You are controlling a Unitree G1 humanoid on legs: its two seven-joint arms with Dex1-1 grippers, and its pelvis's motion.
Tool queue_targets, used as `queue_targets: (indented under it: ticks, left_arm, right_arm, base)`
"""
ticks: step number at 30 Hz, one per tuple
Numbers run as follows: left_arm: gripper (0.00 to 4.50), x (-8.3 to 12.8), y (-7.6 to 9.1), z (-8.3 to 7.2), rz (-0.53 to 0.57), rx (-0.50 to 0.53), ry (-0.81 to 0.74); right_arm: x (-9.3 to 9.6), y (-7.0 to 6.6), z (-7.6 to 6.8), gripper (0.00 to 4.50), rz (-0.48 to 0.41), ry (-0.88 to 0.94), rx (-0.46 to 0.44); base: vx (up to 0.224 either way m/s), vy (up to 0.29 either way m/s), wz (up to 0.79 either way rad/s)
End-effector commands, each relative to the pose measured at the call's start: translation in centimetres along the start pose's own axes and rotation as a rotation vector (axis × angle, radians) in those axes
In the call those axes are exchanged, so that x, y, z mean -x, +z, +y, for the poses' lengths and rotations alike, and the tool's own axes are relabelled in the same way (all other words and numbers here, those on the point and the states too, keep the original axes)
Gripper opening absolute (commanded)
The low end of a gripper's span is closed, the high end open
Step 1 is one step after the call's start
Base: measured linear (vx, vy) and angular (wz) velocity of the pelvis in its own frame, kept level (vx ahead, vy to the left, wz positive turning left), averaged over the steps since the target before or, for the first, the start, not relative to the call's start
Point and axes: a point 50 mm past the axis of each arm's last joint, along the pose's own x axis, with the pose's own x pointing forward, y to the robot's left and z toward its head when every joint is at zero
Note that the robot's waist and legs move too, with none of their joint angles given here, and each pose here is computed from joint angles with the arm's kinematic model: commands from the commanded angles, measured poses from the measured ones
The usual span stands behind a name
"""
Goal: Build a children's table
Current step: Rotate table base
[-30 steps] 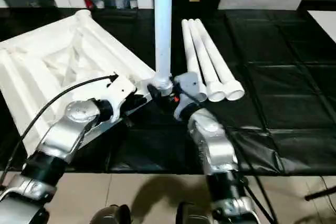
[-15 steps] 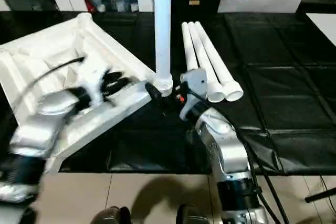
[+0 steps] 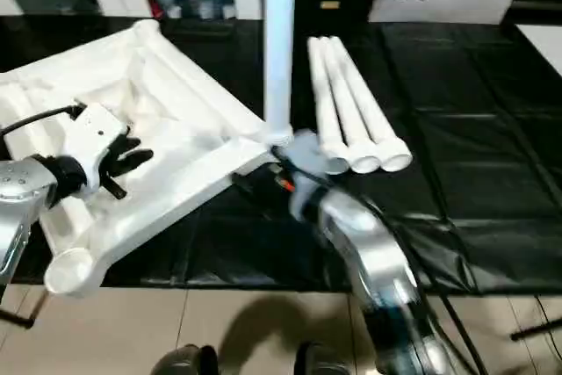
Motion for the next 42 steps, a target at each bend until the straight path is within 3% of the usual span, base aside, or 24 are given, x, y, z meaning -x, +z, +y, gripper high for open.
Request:
queue_targets:
  ticks: [1, 2, 3, 7, 9, 10, 12, 14, 17, 19, 25, 27, 33, 42]
  left_arm:
    - [1.2, 0.2, 0.2, -0.4, 0.007, -0.006, -0.033]
    - [1.2, 0.3, 0.2, -0.5, 0.007, -0.008, -0.038]
    - [1.2, 0.5, 0.3, -0.5, 0.012, -0.008, -0.046]
    - [1.2, 1.2, 0.2, -0.3, 0.029, -0.013, -0.05]
    - [1.2, 1.3, 0.1, -0.2, 0.033, -0.015, -0.05]
    - [1.2, 1.6, 0.1, 0.0, 0.037, -0.012, -0.045]
    - [1.2, 1.7, 0.1, 0.0, 0.038, -0.01, -0.041]
    - [1.2, 1.9, 0.2, 0.1, 0.038, -0.01, -0.042]
    - [1.2, 2.2, 0.2, 0.2, 0.043, -0.008, -0.045]
    - [1.5, 2.5, 0.1, 0.2, 0.058, -0.005, -0.059]
    - [2.0, 4.0, -1.1, 2.0, 0.205, -0.12, 0.019]
    - [2.0, 4.7, -1.7, 2.8, 0.269, -0.133, 0.045]
    - [2.05, 5.0, -3.0, 2.6, 0.361, -0.128, 0.005]
    - [1.45, 3.9, -4.8, 1.2, 0.412, -0.098, -0.076]
  right_arm:
    - [-0.6, 0.7, -1.1, 4.5, 0.01, 0.008, 0.046]
    - [-0.8, 0.8, -1.4, 4.5, 0.016, 0.012, 0.053]
    - [-1.1, 1.2, -2.7, 4.5, 0.059, 0.004, 0.12]
    - [-1.4, 2.1, -5.7, 4.5, 0.129, -0.085, 0.214]
    - [-1.5, 2.4, -6.2, 4.5, 0.131, -0.107, 0.228]
    - [-1.7, 3.2, -7.2, 4.5, 0.085, -0.162, 0.212]
    - [-2.0, 3.7, -7.7, 4.5, 0.055, -0.182, 0.201]
    - [-2.2, 3.7, -7.3, 4.5, 0.039, -0.146, 0.194]
    - [-2.6, 3.3, -5.4, 4.5, -0.009, -0.05, 0.148]
    - [-2.5, 2.9, -4.6, 4.5, -0.012, -0.022, 0.134]
    - [-1.3, 0.0, -1.2, 4.5, 0.039, 0.084, 0.081]
    - [-0.5, -1.8, -0.3, 4.5, 0.099, 0.09, 0.088]
    - [0.4, -3.8, 0.1, 4.5, 0.189, 0.001, 0.055]
    - [-1.0, -3.9, 0.7, 4.5, 0.195, -0.052, 0.026]
  base:
    - [0.0, 0.0, 0.0]
    - [0.0, 0.0, 0.0]
    - [0.0, 0.0, 0.0]
    - [0.0, 0.0, 0.0]
    - [0.0, 0.0, 0.0]
    - [0.0, 0.0, 0.0]
    - [0.0, 0.0, 0.0]
    - [0.0, 0.0, 0.0]
    - [0.0, 0.0, 0.0]
    - [0.0, 0.0, 0.0]
    - [0.0, 0.0, 0.0]
    - [0.0, 0.0, 0.0]
    - [0.0, 0.0, 0.0]
    - [0.0, 0.0, 0.0]
